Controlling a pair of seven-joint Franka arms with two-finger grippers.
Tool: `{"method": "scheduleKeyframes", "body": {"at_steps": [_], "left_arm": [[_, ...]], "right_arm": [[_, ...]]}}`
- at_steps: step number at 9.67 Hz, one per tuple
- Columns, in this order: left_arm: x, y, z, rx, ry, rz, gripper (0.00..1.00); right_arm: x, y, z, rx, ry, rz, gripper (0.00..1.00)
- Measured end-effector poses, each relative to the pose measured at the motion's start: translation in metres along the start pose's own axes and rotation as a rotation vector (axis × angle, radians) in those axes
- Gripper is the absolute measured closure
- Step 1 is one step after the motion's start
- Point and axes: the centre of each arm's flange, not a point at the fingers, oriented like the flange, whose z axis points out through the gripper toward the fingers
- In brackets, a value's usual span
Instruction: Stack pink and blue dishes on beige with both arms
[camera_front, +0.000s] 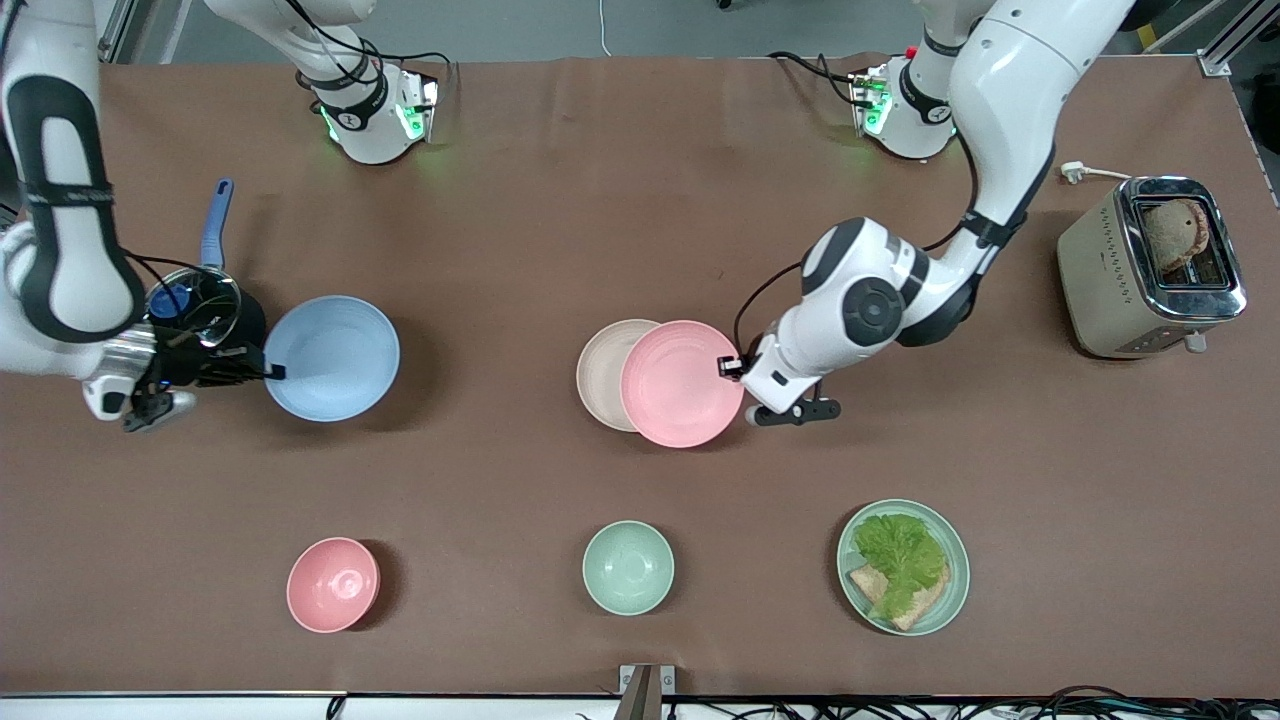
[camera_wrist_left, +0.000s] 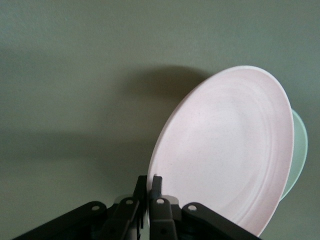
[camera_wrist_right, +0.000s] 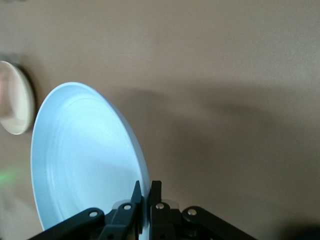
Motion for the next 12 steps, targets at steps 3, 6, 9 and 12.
{"method": "scheduleKeyframes", "body": {"at_steps": [3, 6, 9, 12], "left_arm": [[-0.023, 0.016, 0.037, 0.027, 0.031, 0.027, 0.94], [-0.033, 0.027, 0.049, 0.03, 0.037, -0.001, 0.82], [-0.026, 0.028, 0.039, 0.022, 0.06, -0.044, 0.36], [0.029, -0.008, -0.077, 0.061, 0.157, -0.11, 0.0]], "right_arm": [[0.024, -0.08, -0.026, -0.008, -0.038, 0.124, 0.93], [0.042, -0.158, 0.011, -0.046, -0.077, 0.197, 0.93], [0.056, -0.225, 0.046, -0.064, -0.054, 0.264, 0.93], [0.058, -0.291, 0.103, -0.063, 0.0, 0.324, 0.93]]}}
